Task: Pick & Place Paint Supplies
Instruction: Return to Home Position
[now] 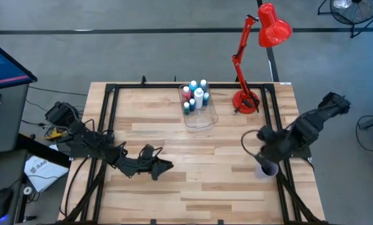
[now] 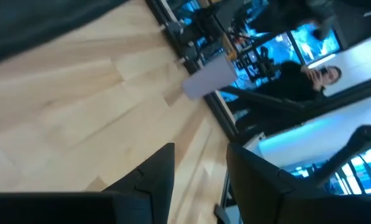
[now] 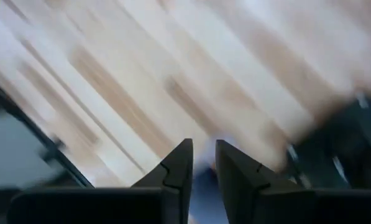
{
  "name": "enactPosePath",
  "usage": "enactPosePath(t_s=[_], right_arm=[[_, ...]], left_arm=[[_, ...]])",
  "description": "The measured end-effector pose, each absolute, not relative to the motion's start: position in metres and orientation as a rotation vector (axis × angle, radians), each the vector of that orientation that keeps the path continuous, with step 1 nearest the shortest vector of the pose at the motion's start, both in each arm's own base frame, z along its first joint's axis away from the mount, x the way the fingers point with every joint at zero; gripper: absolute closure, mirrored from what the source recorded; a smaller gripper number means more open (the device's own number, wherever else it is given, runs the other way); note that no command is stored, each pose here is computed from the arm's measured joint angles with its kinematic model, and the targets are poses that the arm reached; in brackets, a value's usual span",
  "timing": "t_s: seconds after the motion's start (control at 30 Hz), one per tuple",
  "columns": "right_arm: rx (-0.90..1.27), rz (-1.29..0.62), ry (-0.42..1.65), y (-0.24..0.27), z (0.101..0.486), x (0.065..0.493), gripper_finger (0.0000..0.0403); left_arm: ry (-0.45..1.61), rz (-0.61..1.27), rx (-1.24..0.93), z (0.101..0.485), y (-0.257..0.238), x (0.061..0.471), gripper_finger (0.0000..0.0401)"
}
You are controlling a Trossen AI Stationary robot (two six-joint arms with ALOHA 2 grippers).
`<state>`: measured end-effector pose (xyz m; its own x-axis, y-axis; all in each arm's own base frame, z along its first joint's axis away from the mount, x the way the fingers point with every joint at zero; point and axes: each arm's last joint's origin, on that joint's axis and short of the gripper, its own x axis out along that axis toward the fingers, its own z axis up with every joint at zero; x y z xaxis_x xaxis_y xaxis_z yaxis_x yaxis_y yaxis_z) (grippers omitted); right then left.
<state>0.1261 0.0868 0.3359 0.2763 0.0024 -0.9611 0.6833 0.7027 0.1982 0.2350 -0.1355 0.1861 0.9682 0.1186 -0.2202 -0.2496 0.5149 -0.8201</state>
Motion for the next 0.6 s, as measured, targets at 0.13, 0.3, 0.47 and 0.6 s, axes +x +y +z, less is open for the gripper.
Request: enactPosePath(t_s=[0.13,0.3,0.47,0.6], right_arm=[[0.718,-0.492,0.976,0.075,0.352,0.148,0.0340],[0.761,-0.478,0.835,0.060,0.352,0.185,0.0354],[0.797,-0.498,0.873,0.045,0.328,0.217,0.0395],[0.879,-0.379,0.887,0.034,0.301,0.245,0.0399]], left_arm=[[0.142,0.237,-1.017,0.186,-0.125,0.242,0.0274],[0.107,0.280,-1.049,0.191,-0.104,0.256,0.0297],[0.116,0.284,-1.114,0.196,-0.071,0.276,0.0324],[0.190,0.219,-1.187,0.194,-0.057,0.294,0.0353]])
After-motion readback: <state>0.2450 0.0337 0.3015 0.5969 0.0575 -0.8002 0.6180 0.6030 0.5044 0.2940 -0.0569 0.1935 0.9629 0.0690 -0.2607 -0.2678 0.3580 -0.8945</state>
